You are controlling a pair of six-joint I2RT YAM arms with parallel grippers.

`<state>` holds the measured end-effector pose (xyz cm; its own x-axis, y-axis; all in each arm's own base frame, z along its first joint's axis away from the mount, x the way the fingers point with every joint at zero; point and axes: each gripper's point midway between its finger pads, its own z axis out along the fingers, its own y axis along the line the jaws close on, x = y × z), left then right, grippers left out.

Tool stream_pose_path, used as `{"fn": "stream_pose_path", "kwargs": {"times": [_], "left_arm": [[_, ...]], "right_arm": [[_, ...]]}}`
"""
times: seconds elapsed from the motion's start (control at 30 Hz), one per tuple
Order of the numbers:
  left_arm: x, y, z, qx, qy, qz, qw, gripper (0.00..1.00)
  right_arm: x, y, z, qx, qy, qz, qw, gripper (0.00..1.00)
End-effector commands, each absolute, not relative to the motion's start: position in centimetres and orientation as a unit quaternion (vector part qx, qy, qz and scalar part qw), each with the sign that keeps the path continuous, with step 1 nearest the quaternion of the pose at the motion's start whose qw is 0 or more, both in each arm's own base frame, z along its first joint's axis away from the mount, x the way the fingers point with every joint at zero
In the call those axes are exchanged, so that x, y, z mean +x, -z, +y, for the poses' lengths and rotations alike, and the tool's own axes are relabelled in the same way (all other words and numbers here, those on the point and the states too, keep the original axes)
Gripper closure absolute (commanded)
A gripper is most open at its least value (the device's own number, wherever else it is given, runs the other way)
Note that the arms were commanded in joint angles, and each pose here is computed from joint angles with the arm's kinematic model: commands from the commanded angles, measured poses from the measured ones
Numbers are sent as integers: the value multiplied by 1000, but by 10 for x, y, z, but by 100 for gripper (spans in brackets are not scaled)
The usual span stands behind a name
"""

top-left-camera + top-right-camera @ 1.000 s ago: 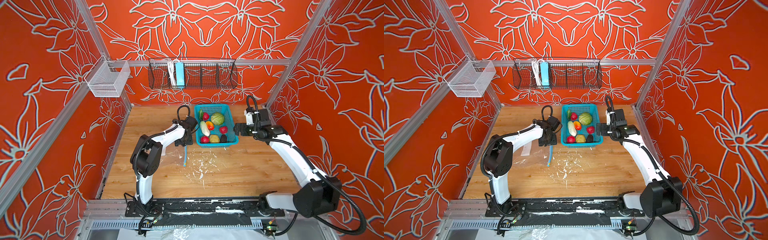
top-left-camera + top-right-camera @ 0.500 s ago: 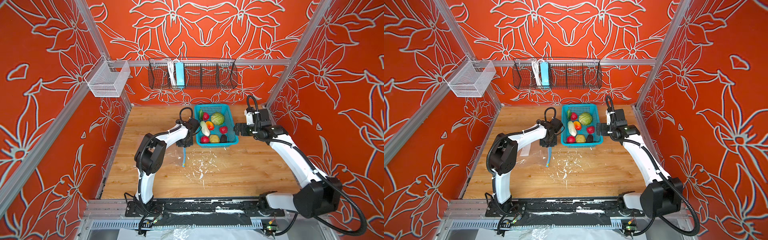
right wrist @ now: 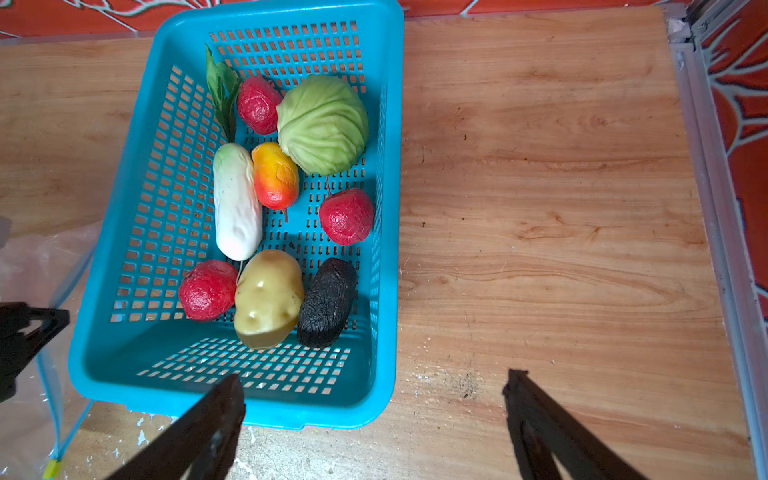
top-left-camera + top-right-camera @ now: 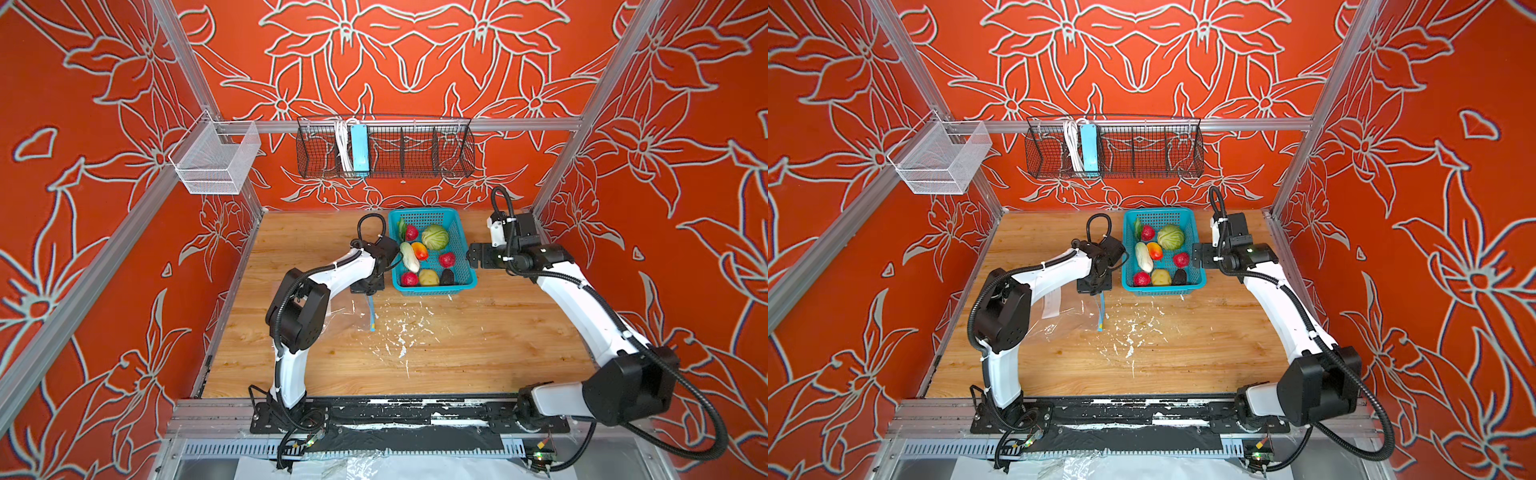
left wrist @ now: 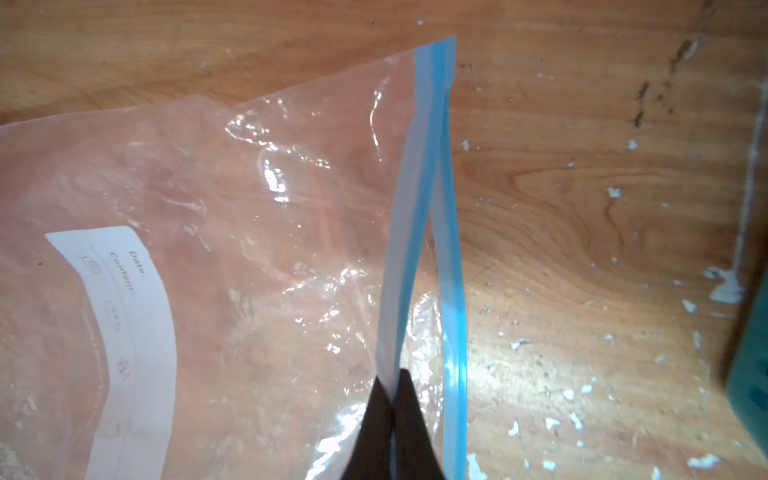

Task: Place the food in the zip-top bag and seal the zipper
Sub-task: 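Grasp the bag's blue zipper with the left gripper while the right moves over the basket, then lower the right gripper into the basket and grasp the yellow potato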

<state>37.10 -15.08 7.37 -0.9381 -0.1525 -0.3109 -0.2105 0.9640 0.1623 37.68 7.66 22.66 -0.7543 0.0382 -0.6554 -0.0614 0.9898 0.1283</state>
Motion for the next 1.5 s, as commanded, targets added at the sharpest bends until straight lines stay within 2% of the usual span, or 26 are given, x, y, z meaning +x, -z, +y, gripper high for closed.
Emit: {"fn": "stream_pose_path", "kwargs": {"times": [0.0,0.27,0.5,0.87,1.47], "left_arm": [[369,-105,-150,-101,-85,975,181,100],[364,-127,-159,-60,-44,979,191,100],[360,-151,-167,-16,-2,975,222,100],[359,-183,-173,19,35,963,268,100],[356,-211,-169,62,41,941,329,100]], "right_arm": [[378,-233,75,-2,-59,937,345,2],[387,-236,90,0,-64,936,346,2],[403,-223,103,-30,-17,952,303,4],[421,-206,134,-52,-35,962,267,10],[400,-134,189,-67,-70,982,162,14]]}}
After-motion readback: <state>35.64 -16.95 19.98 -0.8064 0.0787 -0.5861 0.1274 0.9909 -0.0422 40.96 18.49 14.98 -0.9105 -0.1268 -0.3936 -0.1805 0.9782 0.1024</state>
